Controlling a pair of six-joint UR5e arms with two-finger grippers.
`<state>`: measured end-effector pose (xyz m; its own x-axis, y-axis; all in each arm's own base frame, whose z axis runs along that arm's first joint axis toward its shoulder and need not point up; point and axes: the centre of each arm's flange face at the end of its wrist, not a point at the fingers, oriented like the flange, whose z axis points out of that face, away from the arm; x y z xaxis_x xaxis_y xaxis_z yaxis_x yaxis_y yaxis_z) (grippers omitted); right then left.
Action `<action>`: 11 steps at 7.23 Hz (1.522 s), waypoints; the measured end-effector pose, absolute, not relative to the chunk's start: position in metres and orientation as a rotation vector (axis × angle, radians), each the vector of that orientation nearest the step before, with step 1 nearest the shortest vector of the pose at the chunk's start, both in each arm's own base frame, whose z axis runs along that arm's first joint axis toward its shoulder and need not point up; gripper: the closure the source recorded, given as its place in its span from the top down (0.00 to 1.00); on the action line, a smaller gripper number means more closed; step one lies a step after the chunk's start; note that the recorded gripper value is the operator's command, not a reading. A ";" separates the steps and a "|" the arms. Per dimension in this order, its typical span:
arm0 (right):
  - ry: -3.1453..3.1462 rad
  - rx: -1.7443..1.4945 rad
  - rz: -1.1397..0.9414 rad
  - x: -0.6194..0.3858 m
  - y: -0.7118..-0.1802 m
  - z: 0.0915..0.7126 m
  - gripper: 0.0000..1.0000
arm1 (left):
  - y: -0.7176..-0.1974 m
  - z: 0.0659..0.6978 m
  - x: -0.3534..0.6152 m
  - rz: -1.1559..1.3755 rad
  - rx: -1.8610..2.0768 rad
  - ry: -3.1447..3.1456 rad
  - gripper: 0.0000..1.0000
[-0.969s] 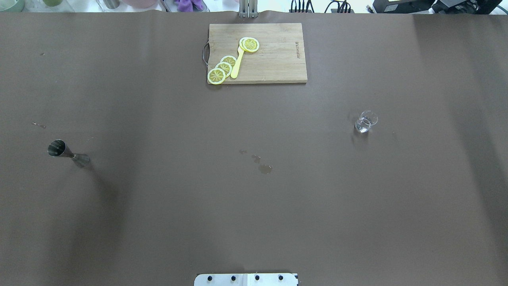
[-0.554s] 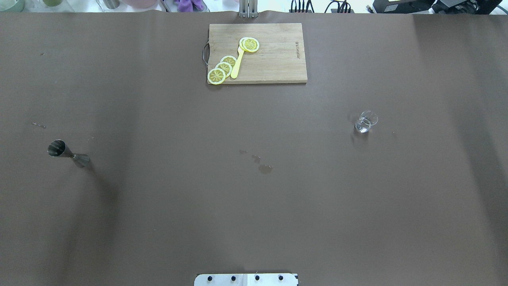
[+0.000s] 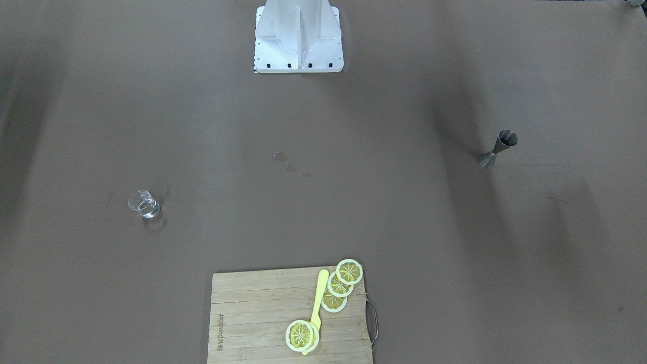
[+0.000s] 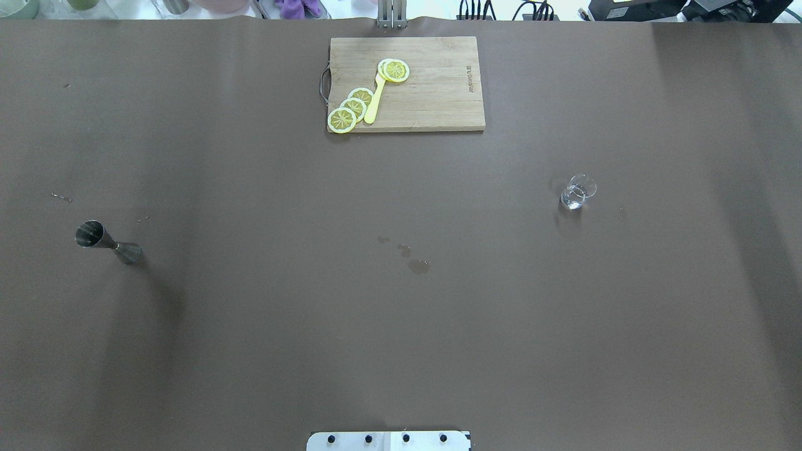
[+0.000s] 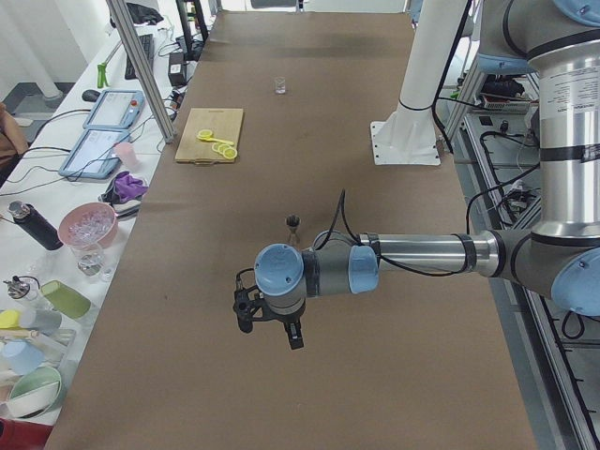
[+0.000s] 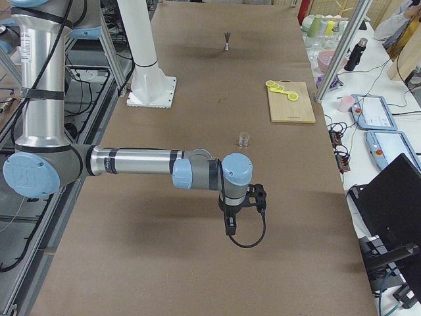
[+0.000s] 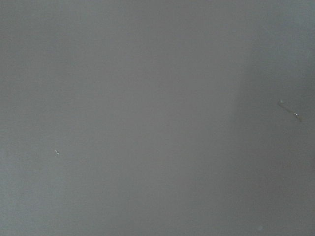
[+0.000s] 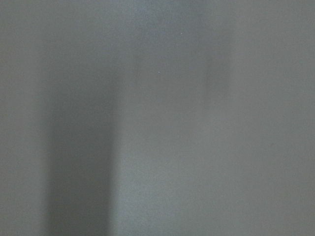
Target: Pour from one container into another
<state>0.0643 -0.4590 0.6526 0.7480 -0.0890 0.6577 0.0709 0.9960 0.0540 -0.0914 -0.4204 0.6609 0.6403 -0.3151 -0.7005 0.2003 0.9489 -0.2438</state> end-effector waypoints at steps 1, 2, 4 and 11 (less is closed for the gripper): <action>-0.719 0.024 -0.092 0.062 -0.459 0.653 1.00 | -0.424 0.656 -0.092 -0.344 -0.160 0.808 0.99; -0.718 0.024 -0.095 0.061 -0.460 0.653 1.00 | -0.427 0.652 -0.092 -0.370 -0.164 0.801 0.99; -0.715 0.024 -0.099 0.060 -0.460 0.652 1.00 | -0.429 0.648 -0.091 -0.381 -0.162 0.799 0.99; -0.708 0.026 -0.102 0.059 -0.461 0.653 1.00 | -0.427 0.649 -0.091 -0.355 -0.122 0.805 0.99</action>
<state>0.0592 -0.4611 0.6527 0.7548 -0.1022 0.6479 0.0848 0.9947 0.0581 -0.0906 -0.4274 0.6486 0.6380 -0.3556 -0.6830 0.2638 0.9342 -0.2400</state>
